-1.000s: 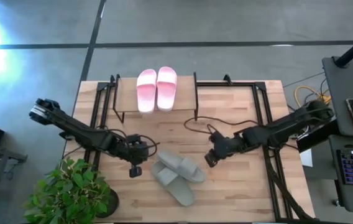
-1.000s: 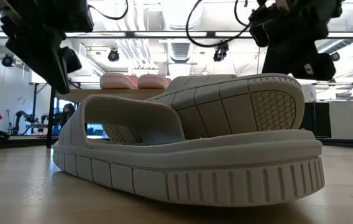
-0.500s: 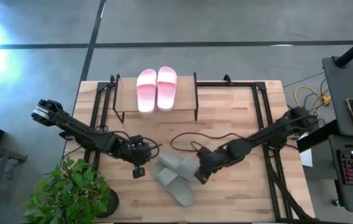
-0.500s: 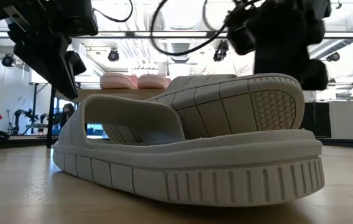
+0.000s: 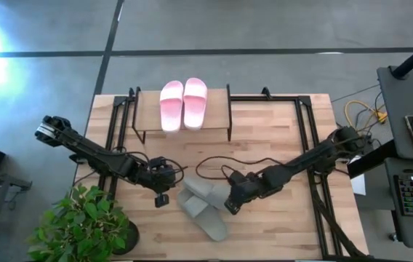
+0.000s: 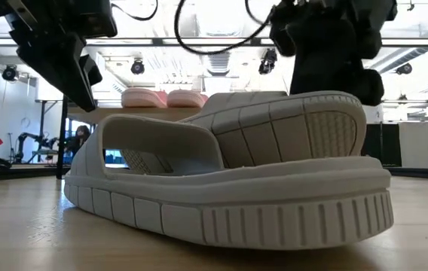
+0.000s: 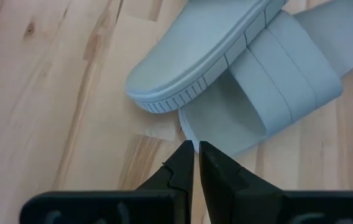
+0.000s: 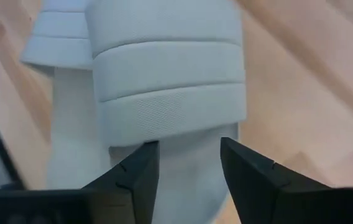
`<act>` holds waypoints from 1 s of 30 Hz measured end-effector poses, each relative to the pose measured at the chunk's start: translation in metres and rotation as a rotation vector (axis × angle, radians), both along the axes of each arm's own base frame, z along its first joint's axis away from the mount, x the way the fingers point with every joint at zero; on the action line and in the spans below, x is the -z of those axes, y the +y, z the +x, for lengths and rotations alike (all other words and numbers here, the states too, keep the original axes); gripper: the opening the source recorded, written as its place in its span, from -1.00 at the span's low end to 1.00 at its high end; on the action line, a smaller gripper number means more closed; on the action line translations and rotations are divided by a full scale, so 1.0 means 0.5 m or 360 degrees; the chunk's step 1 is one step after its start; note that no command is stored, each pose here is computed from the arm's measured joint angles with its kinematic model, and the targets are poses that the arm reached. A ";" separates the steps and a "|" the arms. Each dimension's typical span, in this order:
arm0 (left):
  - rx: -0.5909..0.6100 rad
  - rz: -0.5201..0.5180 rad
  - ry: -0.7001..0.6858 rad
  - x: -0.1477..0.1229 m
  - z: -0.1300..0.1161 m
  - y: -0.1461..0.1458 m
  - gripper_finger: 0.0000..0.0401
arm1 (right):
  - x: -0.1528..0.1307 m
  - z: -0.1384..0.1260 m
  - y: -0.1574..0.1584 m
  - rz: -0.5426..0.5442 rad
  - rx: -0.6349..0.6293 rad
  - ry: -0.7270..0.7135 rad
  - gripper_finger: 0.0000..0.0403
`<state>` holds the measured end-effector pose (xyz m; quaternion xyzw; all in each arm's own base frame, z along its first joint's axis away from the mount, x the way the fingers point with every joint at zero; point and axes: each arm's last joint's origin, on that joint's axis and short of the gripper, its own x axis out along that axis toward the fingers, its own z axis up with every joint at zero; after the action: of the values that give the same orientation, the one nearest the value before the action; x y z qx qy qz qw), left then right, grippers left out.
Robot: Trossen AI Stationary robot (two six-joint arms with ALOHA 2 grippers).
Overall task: Pick and place slides into the shelf
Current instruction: Put the top gray slipper under the shelf
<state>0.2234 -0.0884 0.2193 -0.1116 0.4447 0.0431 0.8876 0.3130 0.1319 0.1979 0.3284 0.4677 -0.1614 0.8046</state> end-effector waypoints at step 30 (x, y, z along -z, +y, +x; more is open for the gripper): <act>-0.0009 0.0009 0.0042 0.004 -0.004 0.002 -0.95 | 0.029 -0.014 0.028 -0.1115 -0.0985 -0.0222 -0.05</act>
<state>0.2213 -0.0872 0.2173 -0.1096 0.4561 0.0483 0.8819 0.3059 0.1458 0.1833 -0.1075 0.4059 -0.0397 0.9067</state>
